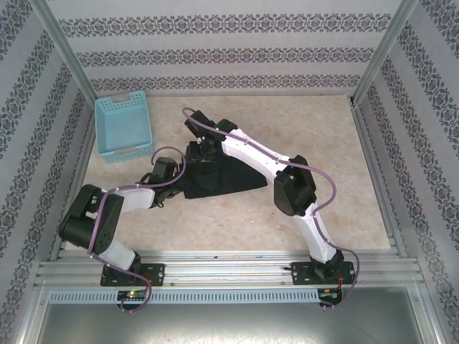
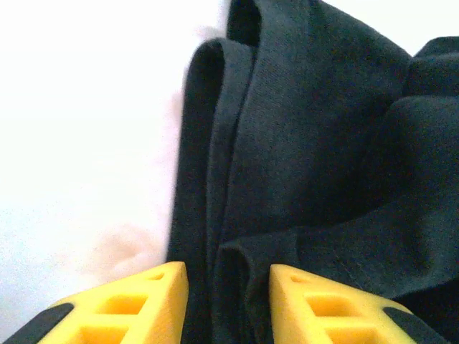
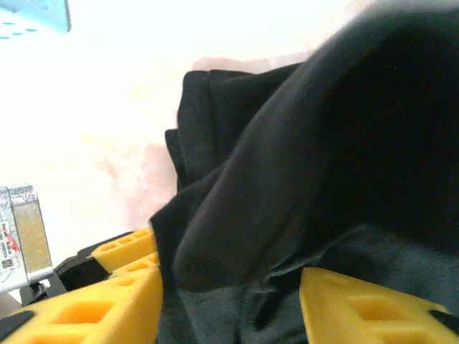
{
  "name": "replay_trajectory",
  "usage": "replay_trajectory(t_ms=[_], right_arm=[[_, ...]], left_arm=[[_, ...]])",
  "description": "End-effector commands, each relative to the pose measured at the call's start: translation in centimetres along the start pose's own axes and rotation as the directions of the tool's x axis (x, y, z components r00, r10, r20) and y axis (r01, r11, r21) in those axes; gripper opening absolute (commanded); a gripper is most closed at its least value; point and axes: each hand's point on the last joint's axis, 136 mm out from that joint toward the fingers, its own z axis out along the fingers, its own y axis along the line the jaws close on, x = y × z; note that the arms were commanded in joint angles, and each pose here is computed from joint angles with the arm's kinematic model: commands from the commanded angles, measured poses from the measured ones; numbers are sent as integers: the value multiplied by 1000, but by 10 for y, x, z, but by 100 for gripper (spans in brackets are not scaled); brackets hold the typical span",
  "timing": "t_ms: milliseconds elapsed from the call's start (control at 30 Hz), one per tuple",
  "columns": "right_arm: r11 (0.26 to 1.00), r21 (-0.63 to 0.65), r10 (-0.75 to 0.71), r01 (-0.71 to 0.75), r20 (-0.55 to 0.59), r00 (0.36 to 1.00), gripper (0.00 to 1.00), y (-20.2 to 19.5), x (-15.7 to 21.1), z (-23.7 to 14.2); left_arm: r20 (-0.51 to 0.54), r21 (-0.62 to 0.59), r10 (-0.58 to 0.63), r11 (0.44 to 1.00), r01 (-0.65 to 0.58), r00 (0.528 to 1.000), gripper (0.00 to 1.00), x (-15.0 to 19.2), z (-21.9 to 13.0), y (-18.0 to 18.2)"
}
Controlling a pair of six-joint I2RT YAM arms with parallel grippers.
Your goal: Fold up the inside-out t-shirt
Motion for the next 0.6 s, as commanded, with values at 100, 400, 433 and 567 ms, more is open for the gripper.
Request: replay_trajectory(t_ms=[100, 400, 433, 567], right_arm=[[993, -56, -93, 102, 142, 985, 63, 6, -13, -83], [999, 51, -9, 2, 140, 990, 59, -93, -29, -51], [998, 61, -10, 2, 131, 991, 59, -98, -31, -43], [999, 37, -9, 5, 123, 992, 57, -107, -45, -15]], left_arm=[[40, -146, -12, 989, 17, 999, 38, -6, -31, 28], [161, -174, 174, 974, -146, 971, 41, -37, -86, -25], [167, -168, 197, 971, -169, 966, 41, -38, -90, -34], [150, -125, 261, 962, -243, 954, 43, -28, -88, -68]])
